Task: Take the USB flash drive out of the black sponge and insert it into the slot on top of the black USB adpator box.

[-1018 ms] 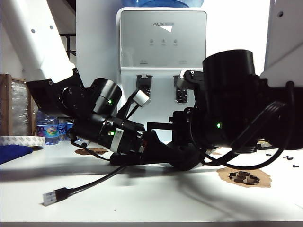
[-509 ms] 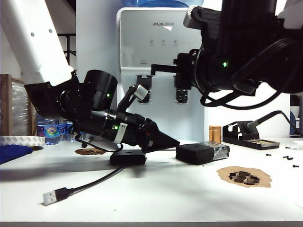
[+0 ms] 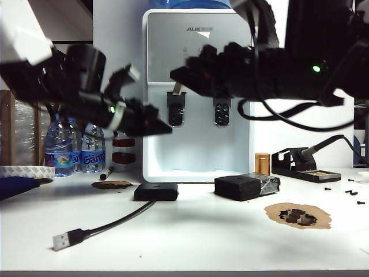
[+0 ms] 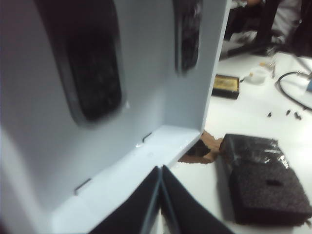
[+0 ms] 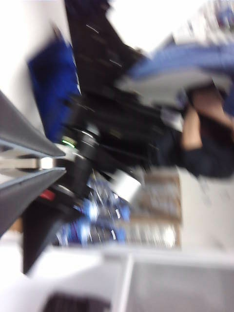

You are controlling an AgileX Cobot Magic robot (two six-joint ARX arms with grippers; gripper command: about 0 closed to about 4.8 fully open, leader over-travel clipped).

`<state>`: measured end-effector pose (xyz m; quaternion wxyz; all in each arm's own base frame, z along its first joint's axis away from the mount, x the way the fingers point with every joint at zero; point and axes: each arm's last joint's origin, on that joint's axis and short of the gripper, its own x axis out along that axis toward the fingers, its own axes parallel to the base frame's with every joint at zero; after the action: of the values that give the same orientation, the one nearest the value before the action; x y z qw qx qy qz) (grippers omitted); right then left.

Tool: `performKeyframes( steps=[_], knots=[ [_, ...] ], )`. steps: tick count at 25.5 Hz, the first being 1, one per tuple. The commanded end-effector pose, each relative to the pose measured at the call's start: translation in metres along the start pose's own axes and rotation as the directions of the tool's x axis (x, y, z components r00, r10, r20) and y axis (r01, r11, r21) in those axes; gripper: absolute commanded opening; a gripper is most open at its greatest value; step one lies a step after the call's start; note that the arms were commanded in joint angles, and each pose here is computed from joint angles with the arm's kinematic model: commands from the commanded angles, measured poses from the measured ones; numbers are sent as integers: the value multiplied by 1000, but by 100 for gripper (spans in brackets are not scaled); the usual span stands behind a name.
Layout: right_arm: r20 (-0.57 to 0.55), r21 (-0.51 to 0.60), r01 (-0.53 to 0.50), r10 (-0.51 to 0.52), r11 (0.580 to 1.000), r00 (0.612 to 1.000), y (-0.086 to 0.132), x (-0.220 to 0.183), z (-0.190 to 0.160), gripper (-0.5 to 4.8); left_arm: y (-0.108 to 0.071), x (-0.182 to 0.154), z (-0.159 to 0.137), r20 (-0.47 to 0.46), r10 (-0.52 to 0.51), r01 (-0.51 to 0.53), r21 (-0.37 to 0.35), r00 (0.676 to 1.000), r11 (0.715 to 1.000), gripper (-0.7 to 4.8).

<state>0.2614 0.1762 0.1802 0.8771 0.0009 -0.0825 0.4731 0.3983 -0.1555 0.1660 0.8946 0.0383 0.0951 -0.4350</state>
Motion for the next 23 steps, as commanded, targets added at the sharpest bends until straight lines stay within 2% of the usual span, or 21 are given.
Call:
performKeyframes(
  steps=[1, 6, 7, 8, 10, 11, 12, 13, 14, 15, 17, 18, 19, 20, 21, 22, 23],
  knots=[
    [23, -16, -235, 236, 972, 972, -5, -3, 6, -3, 3, -16, 20, -39, 87, -88, -27, 995, 996, -5],
    [37, 36, -452, 451, 891, 892, -16, -4, 15, -3, 9, -39, 43, -89, 259, -264, -49, 962, 963, -5],
    [38, 54, -501, 499, 864, 866, -16, -2, 18, -2, 9, -49, 51, -124, 328, -337, -58, 937, 940, -4],
    [37, 58, -510, 508, 858, 860, -17, -1, 19, -3, 9, -52, 54, -136, 361, -371, -55, 923, 927, -5],
    [12, 102, -508, 510, 855, 860, -21, 6, 21, -3, 7, -63, 61, -155, 471, -481, -37, 869, 876, -5],
    [-2, 123, -513, 517, 850, 856, -23, 9, 21, -3, 6, -66, 63, -154, 500, -510, -32, 853, 860, -5],
    [-15, 132, -525, 531, 841, 847, -25, 13, 22, -3, 4, -71, 65, -150, 539, -548, -24, 829, 836, -5],
    [-45, 135, -528, 537, 839, 842, -29, 21, 24, -3, 0, -81, 69, -137, 600, -607, -13, 788, 795, -5],
    [-57, 132, -528, 538, 839, 841, -32, 26, 25, -3, -2, -87, 70, -124, 632, -637, -9, 765, 770, -5],
    [-79, 140, -540, 553, 830, 829, -37, 35, 27, -3, -4, -97, 74, -104, 682, -686, -6, 724, 727, -5],
    [-110, 176, -553, 575, 814, 811, -45, 49, 28, -3, -5, -111, 80, -86, 741, -744, -7, 666, 668, -5],
    [-127, 204, -547, 576, 812, 807, -48, 54, 28, -3, -3, -118, 83, -79, 768, -771, -13, 636, 637, -5],
    [-141, 225, -541, 577, 810, 805, -50, 59, 28, -3, -2, -123, 84, -76, 784, -787, -26, 617, 617, -5],
    [-156, 250, -539, 583, 804, 797, -54, 66, 28, -3, 3, -130, 86, -76, 808, -811, -69, 585, 581, -5],
    [-168, 249, -537, 582, 806, 796, -56, 69, 27, -3, 7, -136, 86, -82, 820, -824, -96, 566, 559, -5],
    [-196, 220, -531, 571, 818, 797, -59, 73, 25, -3, 14, -144, 85, -93, 840, -843, -115, 535, 525, -5],
    [-214, 206, -520, 557, 829, 803, -60, 75, 22, -3, 16, -147, 84, -101, 853, -858, -113, 512, 502, -5]
  ],
)
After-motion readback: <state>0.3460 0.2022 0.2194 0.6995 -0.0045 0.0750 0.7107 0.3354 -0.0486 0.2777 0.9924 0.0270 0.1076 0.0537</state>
